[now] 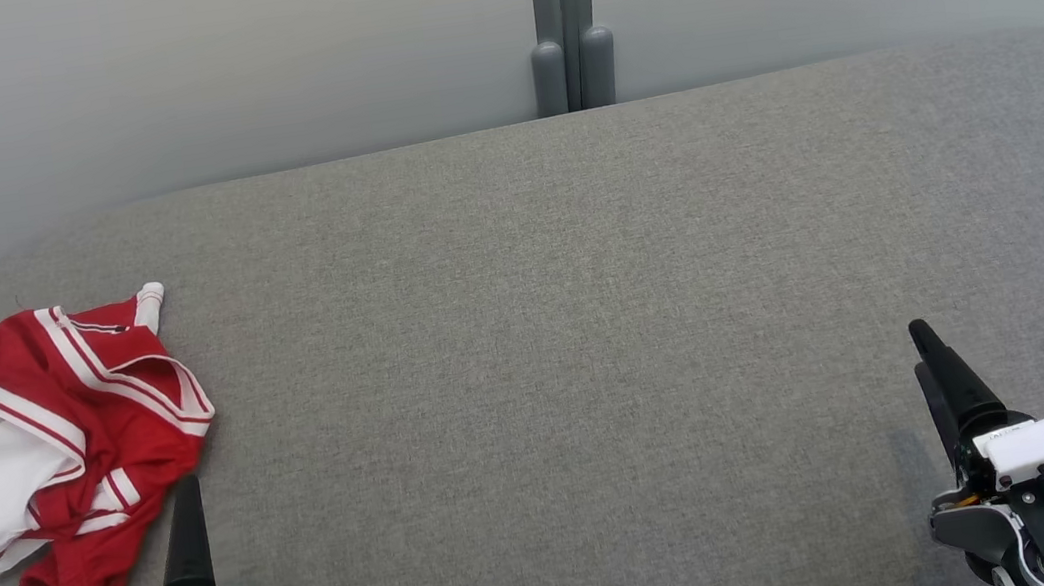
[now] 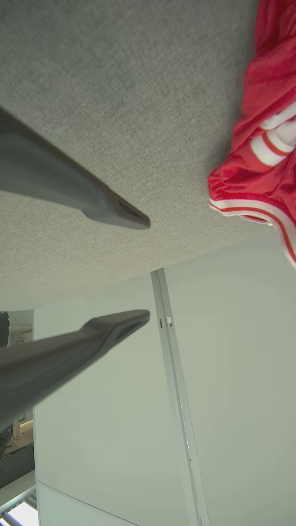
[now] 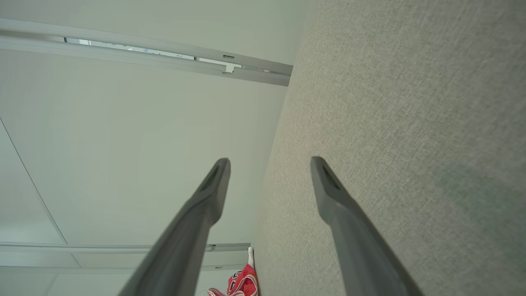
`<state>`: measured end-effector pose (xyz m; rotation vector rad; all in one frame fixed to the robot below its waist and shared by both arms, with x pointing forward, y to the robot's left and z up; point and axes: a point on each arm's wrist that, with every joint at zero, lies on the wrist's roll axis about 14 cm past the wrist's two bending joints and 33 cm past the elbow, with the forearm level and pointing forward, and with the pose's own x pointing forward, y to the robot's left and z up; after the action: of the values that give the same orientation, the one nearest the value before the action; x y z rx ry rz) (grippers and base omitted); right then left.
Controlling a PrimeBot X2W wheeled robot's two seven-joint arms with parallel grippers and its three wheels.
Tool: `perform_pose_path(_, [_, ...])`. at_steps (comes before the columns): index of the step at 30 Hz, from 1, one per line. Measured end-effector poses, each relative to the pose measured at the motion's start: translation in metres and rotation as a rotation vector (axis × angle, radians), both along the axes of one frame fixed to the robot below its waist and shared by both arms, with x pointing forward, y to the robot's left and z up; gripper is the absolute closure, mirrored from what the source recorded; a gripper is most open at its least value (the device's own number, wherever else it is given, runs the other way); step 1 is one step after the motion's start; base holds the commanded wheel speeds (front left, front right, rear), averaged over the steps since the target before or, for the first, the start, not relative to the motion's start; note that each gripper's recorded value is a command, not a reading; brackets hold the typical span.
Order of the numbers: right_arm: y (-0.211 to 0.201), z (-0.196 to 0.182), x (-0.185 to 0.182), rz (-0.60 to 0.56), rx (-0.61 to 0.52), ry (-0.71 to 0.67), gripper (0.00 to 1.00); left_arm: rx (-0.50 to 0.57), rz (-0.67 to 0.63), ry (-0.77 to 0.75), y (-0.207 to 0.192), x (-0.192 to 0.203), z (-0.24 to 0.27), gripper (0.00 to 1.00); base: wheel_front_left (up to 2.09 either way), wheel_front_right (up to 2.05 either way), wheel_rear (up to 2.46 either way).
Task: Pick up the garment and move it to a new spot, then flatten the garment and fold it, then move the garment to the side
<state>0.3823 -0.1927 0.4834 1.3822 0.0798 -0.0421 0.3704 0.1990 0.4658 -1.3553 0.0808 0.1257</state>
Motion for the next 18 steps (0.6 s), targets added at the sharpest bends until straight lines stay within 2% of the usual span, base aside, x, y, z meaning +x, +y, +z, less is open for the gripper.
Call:
perform_pose_path(10, [0.007,0.001,0.001,0.038,-0.254,-0.008,0.00,0.274,-0.048,0.020,-0.005,-0.001,-0.002,0.00,0.00,0.00,0.00])
perform_pose_path(18, [0.011,0.003,0.002,0.065,-0.420,-0.024,0.00,0.418,-0.073,0.043,-0.008,-0.003,-0.008,0.00,0.00,0.00,0.00])
